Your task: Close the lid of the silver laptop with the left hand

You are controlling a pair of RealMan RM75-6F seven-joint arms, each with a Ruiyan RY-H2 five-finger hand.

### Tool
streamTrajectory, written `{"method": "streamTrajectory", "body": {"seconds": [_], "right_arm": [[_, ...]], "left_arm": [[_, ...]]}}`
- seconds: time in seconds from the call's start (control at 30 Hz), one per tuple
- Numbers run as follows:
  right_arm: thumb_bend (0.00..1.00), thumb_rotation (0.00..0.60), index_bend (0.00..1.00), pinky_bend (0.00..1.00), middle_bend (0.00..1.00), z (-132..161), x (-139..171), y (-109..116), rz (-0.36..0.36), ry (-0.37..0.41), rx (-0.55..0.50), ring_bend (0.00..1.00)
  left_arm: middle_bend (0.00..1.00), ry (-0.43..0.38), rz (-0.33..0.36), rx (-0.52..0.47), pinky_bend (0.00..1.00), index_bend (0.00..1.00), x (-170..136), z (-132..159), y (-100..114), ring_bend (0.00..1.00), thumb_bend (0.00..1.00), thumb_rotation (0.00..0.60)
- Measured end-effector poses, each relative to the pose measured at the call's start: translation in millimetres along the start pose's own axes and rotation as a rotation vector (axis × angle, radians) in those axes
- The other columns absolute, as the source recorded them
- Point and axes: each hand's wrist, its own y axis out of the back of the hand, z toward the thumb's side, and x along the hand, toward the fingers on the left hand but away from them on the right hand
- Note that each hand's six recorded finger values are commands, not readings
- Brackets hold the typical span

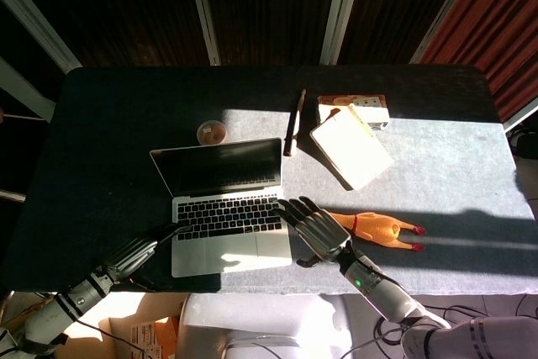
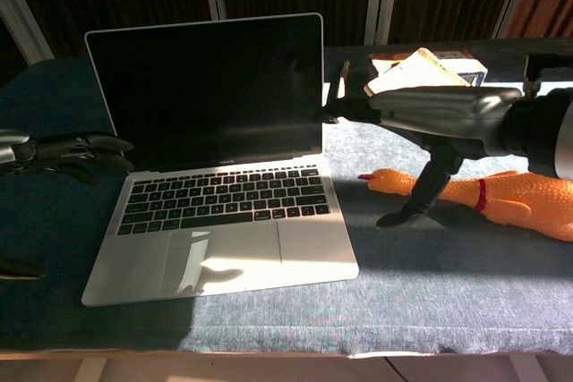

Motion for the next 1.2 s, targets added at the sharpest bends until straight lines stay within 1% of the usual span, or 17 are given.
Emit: {"method": "streamTrajectory", "body": {"seconds": [0.2, 0.23, 0.33, 0.43, 0.47, 0.5, 0.57, 0.67, 0.8, 0.9, 1.0, 1.1, 1.13, 1.2], "right_arm": [[0.09, 0.600, 0.00, 0.00, 0.00, -4.4, 3.9, 2.6, -0.017, -0.013, 0.018, 0.00], [0.09, 0.600, 0.00, 0.00, 0.00, -6.6, 6.2, 3.7, -0.023, -0.018, 0.025, 0.00], [0.09, 0.600, 0.00, 0.00, 0.00, -18.1, 18.1, 7.7, -0.050, -0.041, 0.055, 0.00], [0.09, 0.600, 0.00, 0.00, 0.00, -39.5, 39.8, 10.2, -0.087, -0.086, 0.086, 0.00], [0.09, 0.600, 0.00, 0.00, 0.00, -48.0, 48.5, 9.9, -0.098, -0.105, 0.092, 0.00], [0.09, 0.600, 0.00, 0.00, 0.00, -63.4, 63.5, 7.7, -0.110, -0.139, 0.094, 0.00], [0.09, 0.600, 0.00, 0.00, 0.00, -80.8, 79.6, 3.5, -0.116, -0.179, 0.089, 0.00], [0.09, 0.600, 0.00, 0.00, 0.00, -116.4, 114.1, -7.5, -0.118, -0.261, 0.074, 0.00], [0.09, 0.600, 0.00, 0.00, 0.00, -156.6, 162.5, -22.8, -0.117, -0.350, 0.054, 0.00], [0.09, 0.600, 0.00, 0.00, 0.00, -171.3, 192.4, -33.9, -0.101, -0.382, 0.059, 0.00], [0.09, 0.600, 0.00, 0.00, 0.00, -174.8, 208.9, -38.4, -0.098, -0.389, 0.064, 0.00], [0.09, 0.600, 0.00, 0.00, 0.00, -176.4, 215.6, -40.0, -0.090, -0.393, 0.052, 0.00], [0.09, 0.600, 0.00, 0.00, 0.00, -176.9, 216.9, -40.6, -0.085, -0.393, 0.044, 0.00], [0.09, 0.600, 0.00, 0.00, 0.00, -178.8, 219.9, -42.4, -0.068, -0.397, 0.018, 0.00]], "left_arm": [[0.12, -0.003, 0.022, 0.003, 0.18, 0.00, -2.6, 0.5, 6.5, 0.07, 0.13, 0.600], [0.12, -0.006, 0.031, 0.003, 0.18, 0.00, -3.3, 1.3, 8.9, 0.08, 0.13, 0.600], [0.12, -0.023, 0.092, -0.001, 0.22, 0.00, -5.7, 5.5, 22.0, 0.08, 0.15, 0.600], [0.12, -0.052, 0.208, -0.005, 0.23, 0.00, -7.8, 11.9, 46.0, 0.08, 0.16, 0.600], [0.12, -0.067, 0.270, -0.004, 0.23, 0.00, -8.0, 15.0, 59.5, 0.08, 0.16, 0.600], [0.12, -0.079, 0.318, -0.003, 0.23, 0.00, -7.9, 17.5, 70.3, 0.08, 0.16, 0.600], [0.12, -0.096, 0.415, 0.002, 0.23, 0.00, -5.4, 21.4, 94.4, 0.08, 0.16, 0.600], [0.12, -0.087, 0.486, 0.009, 0.23, 0.00, 5.5, 21.2, 117.8, 0.08, 0.17, 0.600], [0.12, -0.059, 0.510, 0.026, 0.21, 0.00, 34.0, 19.6, 137.8, 0.08, 0.20, 0.600], [0.12, -0.036, 0.509, 0.029, 0.19, 0.00, 57.1, 18.7, 148.1, 0.08, 0.20, 0.600], [0.16, -0.016, 0.485, 0.006, 0.18, 0.00, 74.4, 18.5, 154.2, 0.08, 0.20, 0.600], [0.17, 0.002, 0.462, -0.026, 0.18, 0.01, 89.5, 17.2, 160.5, 0.08, 0.20, 0.600], [0.17, 0.008, 0.453, -0.037, 0.18, 0.03, 93.3, 16.5, 161.0, 0.08, 0.20, 0.600], [0.19, 0.018, 0.432, -0.063, 0.18, 0.10, 101.7, 15.3, 160.4, 0.08, 0.20, 0.600]]}}
